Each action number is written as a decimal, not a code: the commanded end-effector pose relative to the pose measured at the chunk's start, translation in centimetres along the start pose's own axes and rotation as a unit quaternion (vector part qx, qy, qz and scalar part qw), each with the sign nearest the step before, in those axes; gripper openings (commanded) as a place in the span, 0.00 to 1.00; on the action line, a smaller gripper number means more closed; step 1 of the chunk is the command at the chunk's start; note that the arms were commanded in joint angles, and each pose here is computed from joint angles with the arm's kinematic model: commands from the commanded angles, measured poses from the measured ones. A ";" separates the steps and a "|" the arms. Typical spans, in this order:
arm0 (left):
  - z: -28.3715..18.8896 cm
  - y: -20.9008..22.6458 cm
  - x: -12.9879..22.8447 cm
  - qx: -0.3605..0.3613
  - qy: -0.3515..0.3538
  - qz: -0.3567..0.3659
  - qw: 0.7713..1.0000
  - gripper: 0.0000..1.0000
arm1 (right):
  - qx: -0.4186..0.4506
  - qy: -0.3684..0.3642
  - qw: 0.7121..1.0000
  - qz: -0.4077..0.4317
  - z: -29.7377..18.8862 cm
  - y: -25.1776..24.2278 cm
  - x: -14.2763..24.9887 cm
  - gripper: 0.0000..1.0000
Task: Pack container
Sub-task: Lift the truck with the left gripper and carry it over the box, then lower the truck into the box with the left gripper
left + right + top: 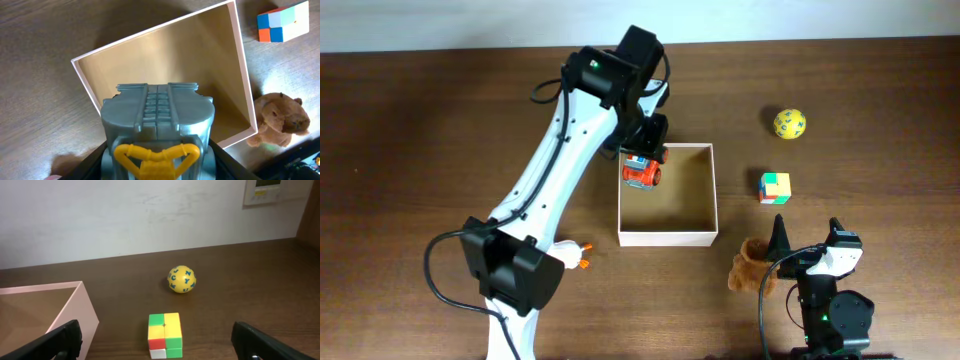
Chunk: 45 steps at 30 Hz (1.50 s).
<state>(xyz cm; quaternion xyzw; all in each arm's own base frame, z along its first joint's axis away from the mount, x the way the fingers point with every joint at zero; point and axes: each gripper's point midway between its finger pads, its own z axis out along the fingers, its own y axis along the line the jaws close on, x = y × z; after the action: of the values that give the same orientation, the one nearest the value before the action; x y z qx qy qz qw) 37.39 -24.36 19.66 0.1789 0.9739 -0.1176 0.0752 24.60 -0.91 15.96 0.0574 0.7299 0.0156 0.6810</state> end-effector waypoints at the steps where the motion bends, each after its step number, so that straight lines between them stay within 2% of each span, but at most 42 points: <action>1: -0.2 0.0 -0.6 -0.008 -0.013 -0.012 1.000 0.40 | 0.002 0.000 1.000 0.001 0.0 -0.2 0.2 0.99; 12: 3.3 0.3 -0.5 -0.014 0.025 -0.031 0.999 0.40 | 0.002 0.000 1.000 0.001 0.0 -0.2 0.2 0.99; 21: 4.9 1.0 -1.2 -0.031 0.022 -0.054 0.998 0.40 | 0.002 0.000 1.000 0.001 0.0 -0.2 0.2 0.99; 30: 8.2 1.9 -0.6 -0.047 0.061 -0.070 0.995 0.39 | 0.002 0.000 1.000 0.001 0.0 -0.2 0.2 0.99; 45: 9.5 2.7 -0.6 -0.071 0.066 -0.069 0.993 0.39 | 0.002 0.000 1.000 0.001 0.0 -0.2 0.2 0.99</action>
<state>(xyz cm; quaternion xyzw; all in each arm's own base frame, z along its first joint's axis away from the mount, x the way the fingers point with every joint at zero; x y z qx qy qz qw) 39.60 -24.36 10.17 0.1164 0.9920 -0.0481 0.0070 24.60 -0.91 15.96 0.0571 0.7299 0.0154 0.6810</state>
